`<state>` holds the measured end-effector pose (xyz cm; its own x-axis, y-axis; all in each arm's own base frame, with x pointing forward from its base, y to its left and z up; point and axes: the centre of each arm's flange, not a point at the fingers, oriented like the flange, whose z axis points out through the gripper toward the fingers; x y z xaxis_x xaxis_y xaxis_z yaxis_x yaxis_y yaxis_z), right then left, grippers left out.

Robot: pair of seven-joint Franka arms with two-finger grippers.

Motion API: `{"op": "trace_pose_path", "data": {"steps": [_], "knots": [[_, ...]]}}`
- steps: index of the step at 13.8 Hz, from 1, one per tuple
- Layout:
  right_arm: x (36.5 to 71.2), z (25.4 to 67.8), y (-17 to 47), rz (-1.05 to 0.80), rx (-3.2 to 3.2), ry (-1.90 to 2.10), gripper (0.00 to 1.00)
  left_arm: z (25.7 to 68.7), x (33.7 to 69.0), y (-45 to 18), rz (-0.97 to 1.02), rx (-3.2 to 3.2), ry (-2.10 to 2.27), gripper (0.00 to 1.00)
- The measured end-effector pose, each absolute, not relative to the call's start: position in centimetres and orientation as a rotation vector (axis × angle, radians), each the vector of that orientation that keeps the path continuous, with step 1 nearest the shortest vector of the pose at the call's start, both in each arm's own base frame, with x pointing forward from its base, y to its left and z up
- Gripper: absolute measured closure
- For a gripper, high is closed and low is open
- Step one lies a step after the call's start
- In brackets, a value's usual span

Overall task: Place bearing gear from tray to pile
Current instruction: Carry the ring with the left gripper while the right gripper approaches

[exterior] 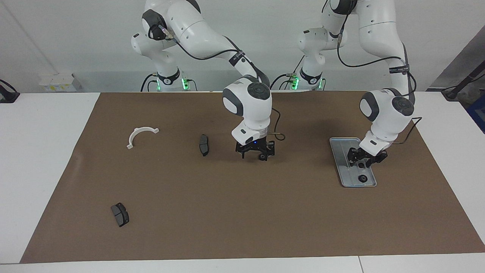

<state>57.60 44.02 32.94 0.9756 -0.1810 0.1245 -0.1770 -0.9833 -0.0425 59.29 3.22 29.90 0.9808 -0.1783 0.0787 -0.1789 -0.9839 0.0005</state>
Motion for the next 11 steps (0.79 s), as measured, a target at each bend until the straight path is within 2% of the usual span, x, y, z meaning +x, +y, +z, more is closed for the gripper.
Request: {"op": "trace_pose_path", "data": {"steps": [1, 2, 3, 4, 5, 7, 8, 11], "knots": [[57.5, 32.8, 44.4, -0.209, -3.085, 0.27, 0.05, 29.7, 59.2, 3.2, 0.117, 3.118, -0.282, 0.35], [57.1, 32.8, 45.0, -0.214, -3.083, 0.254, 0.15, 29.8, 59.2, 3.2, 0.118, 3.118, -0.282, 0.35], [56.7, 32.8, 45.5, -0.213, -3.083, 0.239, 0.19, 29.9, 59.2, 3.1, 0.121, 3.118, -0.284, 0.42], [56.3, 32.8, 46.0, -0.212, -3.085, 0.227, 0.2, 30.0, 59.2, 3.0, 0.123, 3.117, -0.287, 0.5], [56.0, 32.6, 46.2, -0.208, -3.088, 0.218, 0.21, 30.0, 59.1, 3.0, 0.121, 3.117, -0.286, 0.51], [55.4, 31.7, 46.6, -0.198, -3.095, 0.201, 0.21, 30.1, 59.1, 2.9, 0.126, 3.117, -0.288, 0.7], [55.1, 31.2, 46.8, -0.194, -3.099, 0.193, 0.22, 30.1, 59.1, 2.9, 0.126, 3.117, -0.288, 0.75], [54.9, 30.4, 46.7, -0.195, -3.098, 0.187, 0.25, 30.4, 59.3, 2.9, 0.135, 3.117, -0.289, 0.75]]}}
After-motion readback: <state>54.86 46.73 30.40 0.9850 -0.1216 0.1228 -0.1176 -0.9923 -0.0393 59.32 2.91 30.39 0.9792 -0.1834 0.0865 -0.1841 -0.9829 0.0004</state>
